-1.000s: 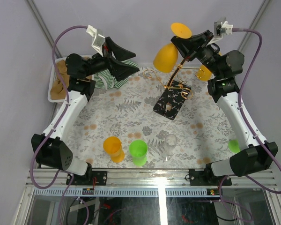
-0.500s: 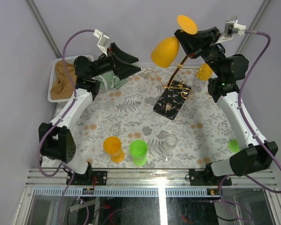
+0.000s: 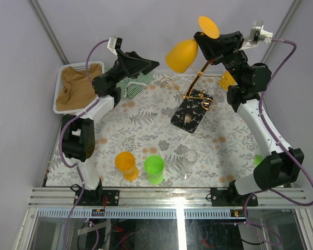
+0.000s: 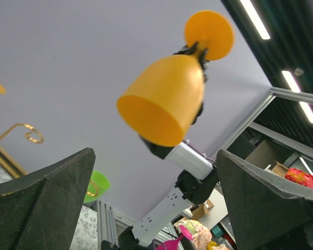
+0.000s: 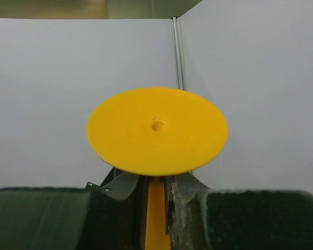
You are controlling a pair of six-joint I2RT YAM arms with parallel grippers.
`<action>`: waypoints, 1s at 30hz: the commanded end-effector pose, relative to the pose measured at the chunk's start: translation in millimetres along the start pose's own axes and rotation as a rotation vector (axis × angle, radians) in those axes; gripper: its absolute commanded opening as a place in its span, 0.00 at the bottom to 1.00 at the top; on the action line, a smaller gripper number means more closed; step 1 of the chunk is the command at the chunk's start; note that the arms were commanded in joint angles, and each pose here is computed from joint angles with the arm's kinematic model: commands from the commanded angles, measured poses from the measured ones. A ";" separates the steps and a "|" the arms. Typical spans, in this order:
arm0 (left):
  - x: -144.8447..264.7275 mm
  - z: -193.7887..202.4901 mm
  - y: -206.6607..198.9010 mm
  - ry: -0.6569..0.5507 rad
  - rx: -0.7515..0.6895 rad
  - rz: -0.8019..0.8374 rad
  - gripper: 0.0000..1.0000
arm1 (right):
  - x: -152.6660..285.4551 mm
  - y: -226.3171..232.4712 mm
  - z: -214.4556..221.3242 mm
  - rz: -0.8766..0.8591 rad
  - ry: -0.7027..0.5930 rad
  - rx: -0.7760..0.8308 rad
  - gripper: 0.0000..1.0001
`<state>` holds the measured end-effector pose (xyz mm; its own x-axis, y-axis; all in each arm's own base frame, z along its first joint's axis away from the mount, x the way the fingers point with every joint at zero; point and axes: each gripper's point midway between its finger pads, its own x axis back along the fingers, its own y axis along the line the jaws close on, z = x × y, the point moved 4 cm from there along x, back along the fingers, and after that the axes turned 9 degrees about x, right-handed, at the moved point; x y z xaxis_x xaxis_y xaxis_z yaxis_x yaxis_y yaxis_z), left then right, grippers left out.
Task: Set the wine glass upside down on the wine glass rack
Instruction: Adjust the wine glass.
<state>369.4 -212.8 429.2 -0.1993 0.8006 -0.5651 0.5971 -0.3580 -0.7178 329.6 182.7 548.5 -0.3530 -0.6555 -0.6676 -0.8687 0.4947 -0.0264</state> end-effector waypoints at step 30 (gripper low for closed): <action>-38.7 23.1 -49.1 0.066 0.008 0.235 1.00 | -16.7 -1.4 17.1 -0.068 -0.096 -0.034 0.00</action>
<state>342.3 -238.5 465.8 -0.0657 0.7563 -0.6509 0.5740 -0.5049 -0.6446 361.9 205.1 515.0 -0.3466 -0.6635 -0.6631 -0.8993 0.4361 0.0336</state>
